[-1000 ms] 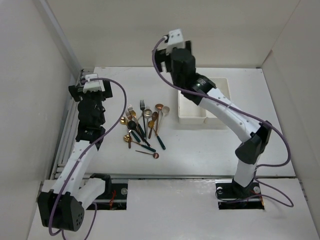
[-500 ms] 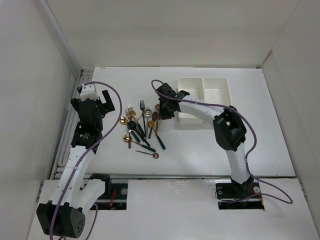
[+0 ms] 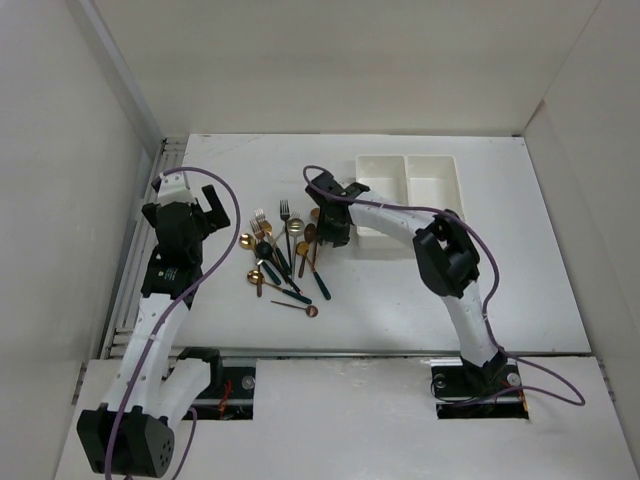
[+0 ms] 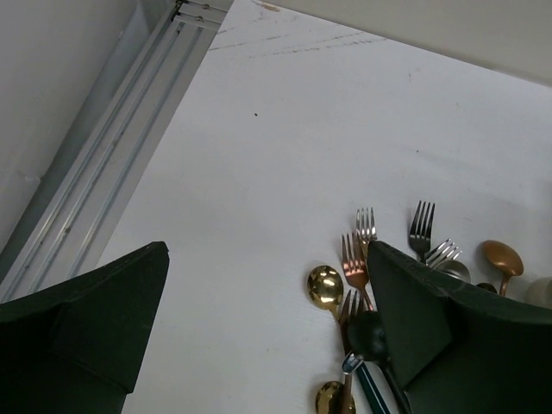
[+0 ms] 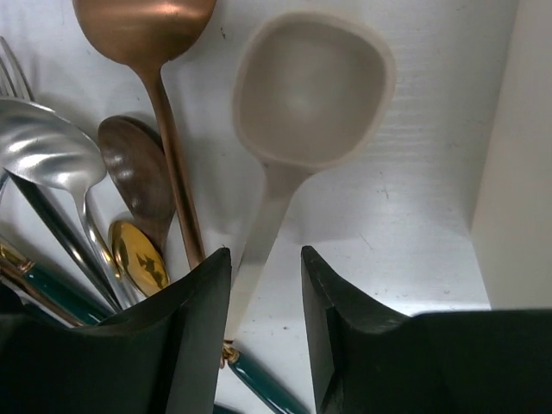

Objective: Sort the eating utensils into containers

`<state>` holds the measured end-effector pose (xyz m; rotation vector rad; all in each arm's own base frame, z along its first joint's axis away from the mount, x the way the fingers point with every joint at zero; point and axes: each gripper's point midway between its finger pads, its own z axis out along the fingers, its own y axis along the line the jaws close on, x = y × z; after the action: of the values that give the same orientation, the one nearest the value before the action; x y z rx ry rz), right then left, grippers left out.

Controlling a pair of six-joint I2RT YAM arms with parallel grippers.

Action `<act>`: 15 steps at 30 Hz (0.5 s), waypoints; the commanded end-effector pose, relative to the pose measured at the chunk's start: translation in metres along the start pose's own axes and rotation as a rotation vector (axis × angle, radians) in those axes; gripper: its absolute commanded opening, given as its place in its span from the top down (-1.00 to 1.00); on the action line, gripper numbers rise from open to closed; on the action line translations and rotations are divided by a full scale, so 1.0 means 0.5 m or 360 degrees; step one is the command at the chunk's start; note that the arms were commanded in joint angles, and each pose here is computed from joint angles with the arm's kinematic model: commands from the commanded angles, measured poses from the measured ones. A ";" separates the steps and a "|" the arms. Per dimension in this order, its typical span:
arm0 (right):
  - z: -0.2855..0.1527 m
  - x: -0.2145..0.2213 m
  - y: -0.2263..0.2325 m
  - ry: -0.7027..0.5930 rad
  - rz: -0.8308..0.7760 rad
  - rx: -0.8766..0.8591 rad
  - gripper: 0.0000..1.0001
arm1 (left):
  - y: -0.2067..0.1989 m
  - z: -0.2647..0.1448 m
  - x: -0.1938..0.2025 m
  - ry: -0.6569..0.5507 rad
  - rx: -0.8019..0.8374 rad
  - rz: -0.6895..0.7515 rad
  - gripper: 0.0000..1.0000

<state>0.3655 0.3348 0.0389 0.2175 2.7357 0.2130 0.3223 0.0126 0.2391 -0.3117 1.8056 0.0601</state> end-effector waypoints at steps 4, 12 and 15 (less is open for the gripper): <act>0.019 -0.006 0.010 -0.0003 0.0002 0.0008 0.12 | -0.008 -0.003 -0.018 -0.0048 0.0039 -0.0050 -0.97; 0.031 -0.029 0.015 -0.0071 -0.0064 0.0024 0.96 | -0.013 -0.003 -0.003 -0.0011 0.0061 -0.0070 -0.95; -0.011 -0.061 0.025 -0.0162 -0.0112 -0.0020 1.00 | -0.027 -0.004 0.009 0.0018 0.0131 -0.0051 -0.89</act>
<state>0.3775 0.3402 0.0296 0.1709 2.7232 0.1902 0.3233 0.0061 0.2373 -0.3067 1.8121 0.0098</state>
